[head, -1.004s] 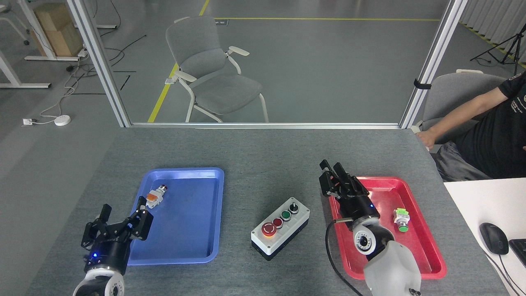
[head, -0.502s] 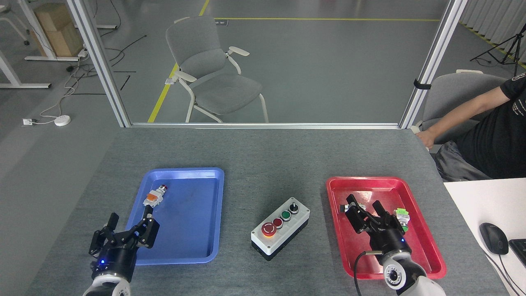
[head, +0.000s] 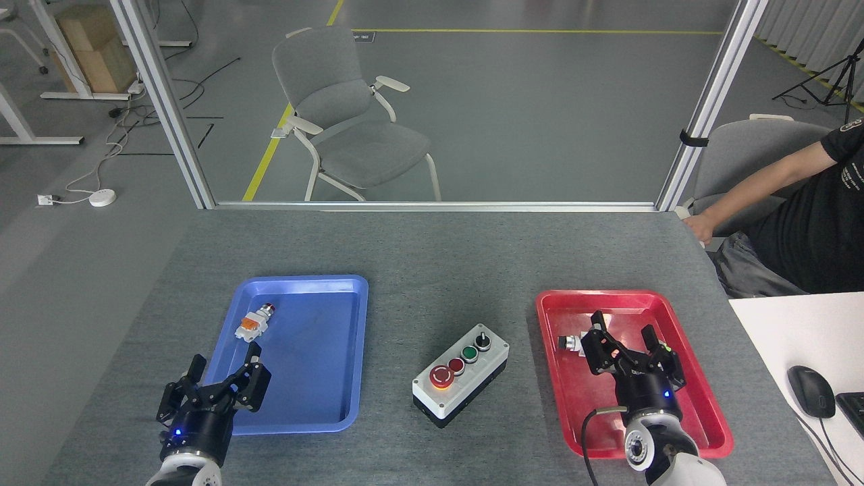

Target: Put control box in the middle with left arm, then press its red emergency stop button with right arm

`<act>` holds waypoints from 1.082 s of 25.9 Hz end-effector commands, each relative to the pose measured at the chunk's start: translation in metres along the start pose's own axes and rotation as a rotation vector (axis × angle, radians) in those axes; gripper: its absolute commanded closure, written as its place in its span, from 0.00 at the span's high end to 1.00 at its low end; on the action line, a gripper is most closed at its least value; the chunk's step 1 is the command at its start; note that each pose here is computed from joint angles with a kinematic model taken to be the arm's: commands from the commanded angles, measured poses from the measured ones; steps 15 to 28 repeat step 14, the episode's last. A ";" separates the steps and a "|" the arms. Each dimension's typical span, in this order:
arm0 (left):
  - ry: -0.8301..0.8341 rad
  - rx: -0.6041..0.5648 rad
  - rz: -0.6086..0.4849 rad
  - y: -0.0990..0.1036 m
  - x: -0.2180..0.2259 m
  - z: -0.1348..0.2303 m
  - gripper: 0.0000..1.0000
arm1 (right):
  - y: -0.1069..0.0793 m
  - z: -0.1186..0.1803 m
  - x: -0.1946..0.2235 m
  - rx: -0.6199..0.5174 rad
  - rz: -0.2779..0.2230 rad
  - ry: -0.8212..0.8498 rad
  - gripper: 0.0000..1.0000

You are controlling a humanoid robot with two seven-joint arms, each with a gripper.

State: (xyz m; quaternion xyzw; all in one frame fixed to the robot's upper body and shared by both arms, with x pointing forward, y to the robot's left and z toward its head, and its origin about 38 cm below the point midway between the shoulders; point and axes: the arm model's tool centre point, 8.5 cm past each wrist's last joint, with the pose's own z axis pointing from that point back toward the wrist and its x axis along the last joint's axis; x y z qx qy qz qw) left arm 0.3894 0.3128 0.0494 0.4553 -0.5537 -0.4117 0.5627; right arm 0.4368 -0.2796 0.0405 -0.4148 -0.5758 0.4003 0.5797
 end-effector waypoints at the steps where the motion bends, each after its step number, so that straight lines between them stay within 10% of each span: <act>1: 0.001 0.000 0.000 0.000 0.000 0.000 0.99 | -0.002 -0.002 0.004 -0.006 0.002 -0.015 1.00; 28: 0.000 -0.002 0.000 -0.001 0.000 0.001 0.99 | -0.005 -0.003 0.002 -0.014 0.008 -0.010 1.00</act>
